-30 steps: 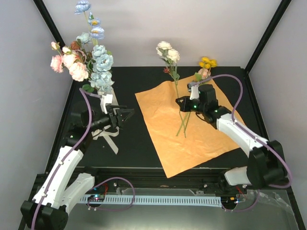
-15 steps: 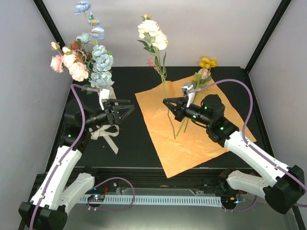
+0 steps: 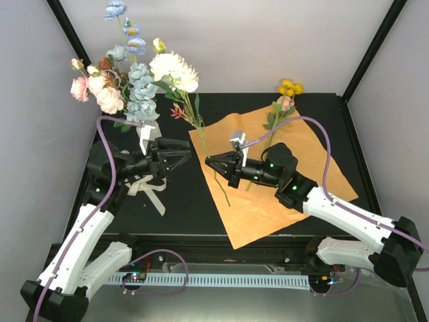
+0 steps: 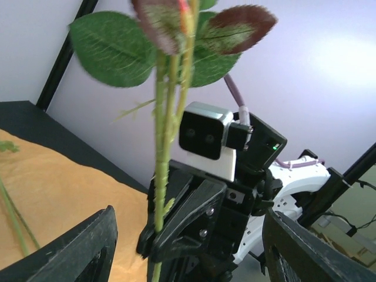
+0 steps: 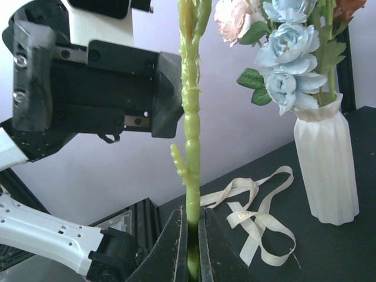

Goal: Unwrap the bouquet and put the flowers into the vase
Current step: Pick up the fake flower from the wrapping paper, then insert the fake flower into the vase.

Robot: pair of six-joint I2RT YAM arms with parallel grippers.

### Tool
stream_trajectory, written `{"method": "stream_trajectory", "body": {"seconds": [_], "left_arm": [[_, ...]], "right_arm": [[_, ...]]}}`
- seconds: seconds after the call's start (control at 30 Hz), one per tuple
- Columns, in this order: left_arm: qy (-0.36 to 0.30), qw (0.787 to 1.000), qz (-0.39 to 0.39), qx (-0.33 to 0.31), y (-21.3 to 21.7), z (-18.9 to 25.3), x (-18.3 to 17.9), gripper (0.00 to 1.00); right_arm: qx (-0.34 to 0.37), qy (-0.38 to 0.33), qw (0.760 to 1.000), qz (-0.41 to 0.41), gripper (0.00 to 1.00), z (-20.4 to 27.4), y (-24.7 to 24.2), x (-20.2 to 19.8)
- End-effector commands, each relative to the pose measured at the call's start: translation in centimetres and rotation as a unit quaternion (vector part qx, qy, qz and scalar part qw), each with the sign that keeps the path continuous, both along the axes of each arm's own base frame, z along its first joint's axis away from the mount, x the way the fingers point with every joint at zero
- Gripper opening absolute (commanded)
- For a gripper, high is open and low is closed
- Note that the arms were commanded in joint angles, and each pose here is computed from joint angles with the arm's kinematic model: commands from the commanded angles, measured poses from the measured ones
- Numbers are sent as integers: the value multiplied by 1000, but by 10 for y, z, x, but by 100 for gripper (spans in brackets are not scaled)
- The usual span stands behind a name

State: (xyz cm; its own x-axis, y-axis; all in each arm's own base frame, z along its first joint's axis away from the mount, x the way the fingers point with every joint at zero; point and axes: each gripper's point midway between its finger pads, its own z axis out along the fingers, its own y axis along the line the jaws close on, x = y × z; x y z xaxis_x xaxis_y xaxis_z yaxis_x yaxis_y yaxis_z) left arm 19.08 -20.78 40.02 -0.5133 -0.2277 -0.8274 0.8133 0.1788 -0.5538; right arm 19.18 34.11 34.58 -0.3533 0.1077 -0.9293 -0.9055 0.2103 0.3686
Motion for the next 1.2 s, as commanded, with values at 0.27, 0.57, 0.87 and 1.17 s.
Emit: {"method": "stream_trajectory", "body": {"seconds": [0.27, 0.57, 0.87, 1.17], "left_arm": [[-29, 999, -14, -21, -5, 24, -6, 55], [-29, 999, 3, -26, -2, 25, -4, 34], [-32, 999, 34, -14, 2, 19, 1, 2], [-86, 971, 220, 24, 43, 18, 23, 1]], "right_arm": [[30, -53, 997, 56, 1, 25, 26, -28], [22, -52, 996, 68, 1, 20, 30, -35], [5, -39, 997, 63, 8, 8, 32, -31], [23, -68, 997, 12, 70, 22, 11, -27]]}}
